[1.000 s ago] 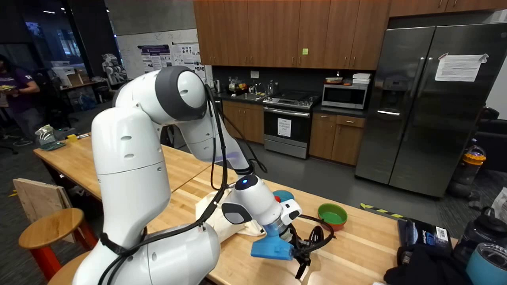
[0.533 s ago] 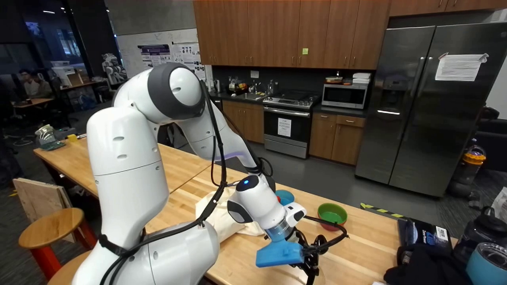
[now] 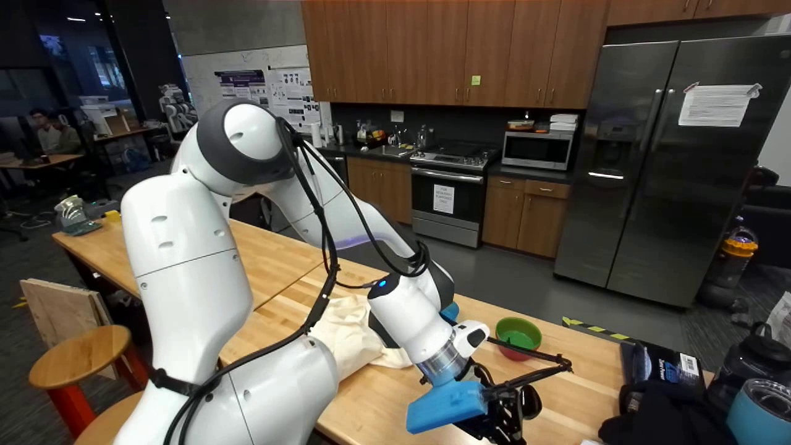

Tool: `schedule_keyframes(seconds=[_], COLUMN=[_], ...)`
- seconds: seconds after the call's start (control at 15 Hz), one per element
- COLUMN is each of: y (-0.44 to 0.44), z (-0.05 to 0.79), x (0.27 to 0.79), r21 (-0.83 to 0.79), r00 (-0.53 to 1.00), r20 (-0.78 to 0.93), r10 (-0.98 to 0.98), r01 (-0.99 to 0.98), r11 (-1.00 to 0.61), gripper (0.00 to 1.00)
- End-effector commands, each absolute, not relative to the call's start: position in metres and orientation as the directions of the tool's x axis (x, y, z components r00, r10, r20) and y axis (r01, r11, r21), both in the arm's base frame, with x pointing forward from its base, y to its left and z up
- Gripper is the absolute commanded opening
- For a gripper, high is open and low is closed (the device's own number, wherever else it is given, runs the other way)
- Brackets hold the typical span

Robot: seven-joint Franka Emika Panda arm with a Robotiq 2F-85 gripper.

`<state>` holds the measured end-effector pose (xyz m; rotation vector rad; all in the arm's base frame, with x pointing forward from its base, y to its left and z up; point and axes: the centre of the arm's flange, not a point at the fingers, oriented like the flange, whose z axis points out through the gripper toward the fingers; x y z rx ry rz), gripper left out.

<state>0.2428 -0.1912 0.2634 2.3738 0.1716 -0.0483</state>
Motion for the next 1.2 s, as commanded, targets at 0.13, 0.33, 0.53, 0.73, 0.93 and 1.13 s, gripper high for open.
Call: schedule_keyframes(seconds=[0.13, 0.33, 0.53, 0.73, 0.93, 1.13], y=[-0.173, -0.198, -0.197, -0.198, -0.204, -0.200], z=[0.341, 0.283, 0.281, 0.281, 0.280, 0.296], x=[0.263, 0.241, 0.240, 0.239, 0.238, 0.255], r21=[0.813, 0.772, 0.769, 0.769, 0.775, 0.762], r00=[0.968, 0.974, 0.973, 0.973, 0.974, 0.961], r20=[-0.226, -0.192, -0.195, -0.195, -0.158, -0.160], r10=[0.114, 0.123, 0.124, 0.120, 0.161, 0.224], r01=[0.251, 0.227, 0.230, 0.228, 0.223, 0.264], r11=[-0.525, -0.593, -0.596, -0.598, -0.591, -0.591], gripper=[0.06, 0.25, 0.25, 0.25, 0.06, 0.06])
